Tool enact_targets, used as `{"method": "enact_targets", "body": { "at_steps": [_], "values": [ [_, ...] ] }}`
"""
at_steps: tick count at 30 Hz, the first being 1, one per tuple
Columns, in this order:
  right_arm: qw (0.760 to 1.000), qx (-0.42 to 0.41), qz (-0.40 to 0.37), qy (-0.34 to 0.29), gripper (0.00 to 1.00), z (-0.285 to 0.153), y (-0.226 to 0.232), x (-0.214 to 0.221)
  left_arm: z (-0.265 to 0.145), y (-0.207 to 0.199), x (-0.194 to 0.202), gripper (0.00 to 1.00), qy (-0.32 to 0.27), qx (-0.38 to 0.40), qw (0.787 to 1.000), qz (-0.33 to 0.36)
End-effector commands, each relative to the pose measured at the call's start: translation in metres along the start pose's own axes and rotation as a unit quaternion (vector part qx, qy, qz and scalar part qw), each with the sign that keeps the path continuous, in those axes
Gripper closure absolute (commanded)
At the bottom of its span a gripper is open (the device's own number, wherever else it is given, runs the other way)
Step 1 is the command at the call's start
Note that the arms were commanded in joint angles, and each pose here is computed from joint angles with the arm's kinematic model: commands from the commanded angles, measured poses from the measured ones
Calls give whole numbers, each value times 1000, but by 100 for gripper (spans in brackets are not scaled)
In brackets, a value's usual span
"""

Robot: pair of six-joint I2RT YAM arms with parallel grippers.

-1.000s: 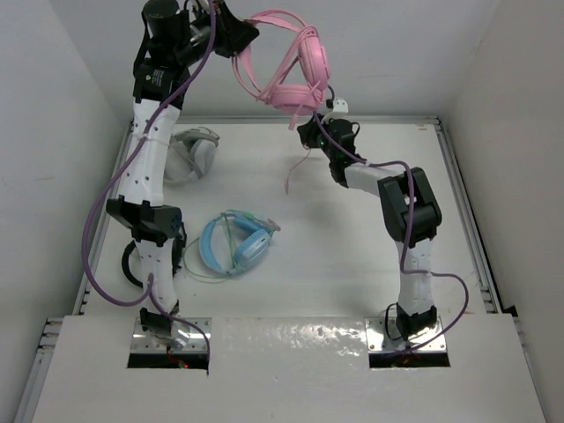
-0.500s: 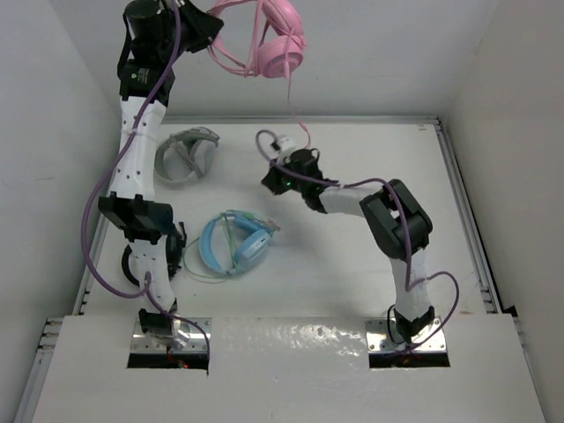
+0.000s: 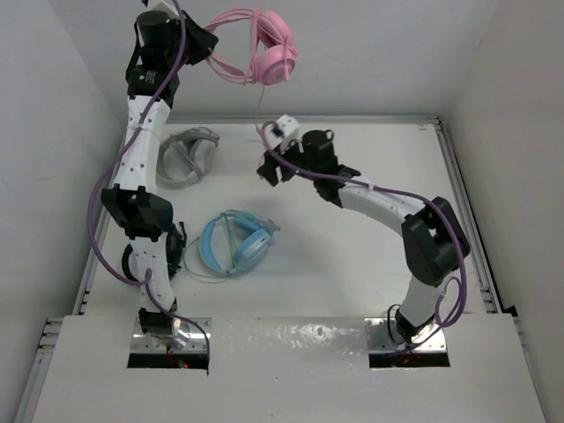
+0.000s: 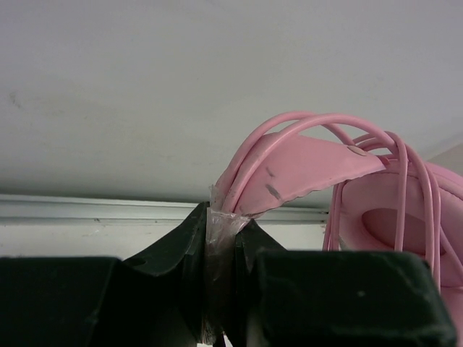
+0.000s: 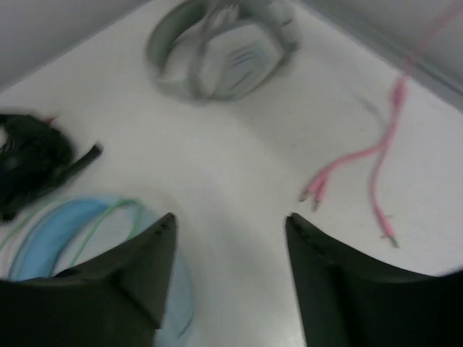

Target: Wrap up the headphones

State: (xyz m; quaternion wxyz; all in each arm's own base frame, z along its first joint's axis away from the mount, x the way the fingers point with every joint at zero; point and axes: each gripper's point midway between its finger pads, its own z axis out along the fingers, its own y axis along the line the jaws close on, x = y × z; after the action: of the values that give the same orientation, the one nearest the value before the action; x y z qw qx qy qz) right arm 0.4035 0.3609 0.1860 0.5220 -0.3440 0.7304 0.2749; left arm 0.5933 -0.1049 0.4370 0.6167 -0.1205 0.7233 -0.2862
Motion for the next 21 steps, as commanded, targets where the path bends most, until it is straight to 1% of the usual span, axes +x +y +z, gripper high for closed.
{"method": "enact_targets", "body": {
  "at_steps": [1,2,3,4,5,6,7,9,12,16,19,21],
  "values": [
    [982,111,117,-94,34,-19,-97,-13,-58,-94,-91,100,-120,135,983,23],
    [977,119,127,-119,29,-20,-110,-18,-62,-99,-92,100,-119,143,982,27],
    [970,119,119,-174,18,-22,-121,-43,-66,-103,-94,100,-118,150,981,29],
    [965,125,121,-196,15,-22,-134,-50,-72,-110,-96,100,-119,160,979,34],
    [963,126,123,-204,13,-12,-142,-45,-76,-118,-95,100,-116,176,977,42],
    [960,119,113,-225,10,-8,-145,-56,-80,-122,-95,100,-115,181,976,46],
    [956,115,101,-249,10,-5,-150,-80,-84,-129,-95,100,-116,188,974,49],
    [955,104,86,-264,10,12,-157,-99,-89,-136,-95,100,-117,195,972,60],
    [956,82,72,-272,9,24,-157,-111,-91,-146,-89,100,-110,209,969,69],
    [959,80,52,-265,9,34,-162,-113,-89,-152,-80,100,-99,215,969,70],
    [963,81,70,-249,9,50,-170,-108,-87,-154,-76,100,-94,218,969,71],
    [957,124,92,-248,11,59,-191,-98,-88,-158,-75,100,-93,225,967,71]
  ]
}}
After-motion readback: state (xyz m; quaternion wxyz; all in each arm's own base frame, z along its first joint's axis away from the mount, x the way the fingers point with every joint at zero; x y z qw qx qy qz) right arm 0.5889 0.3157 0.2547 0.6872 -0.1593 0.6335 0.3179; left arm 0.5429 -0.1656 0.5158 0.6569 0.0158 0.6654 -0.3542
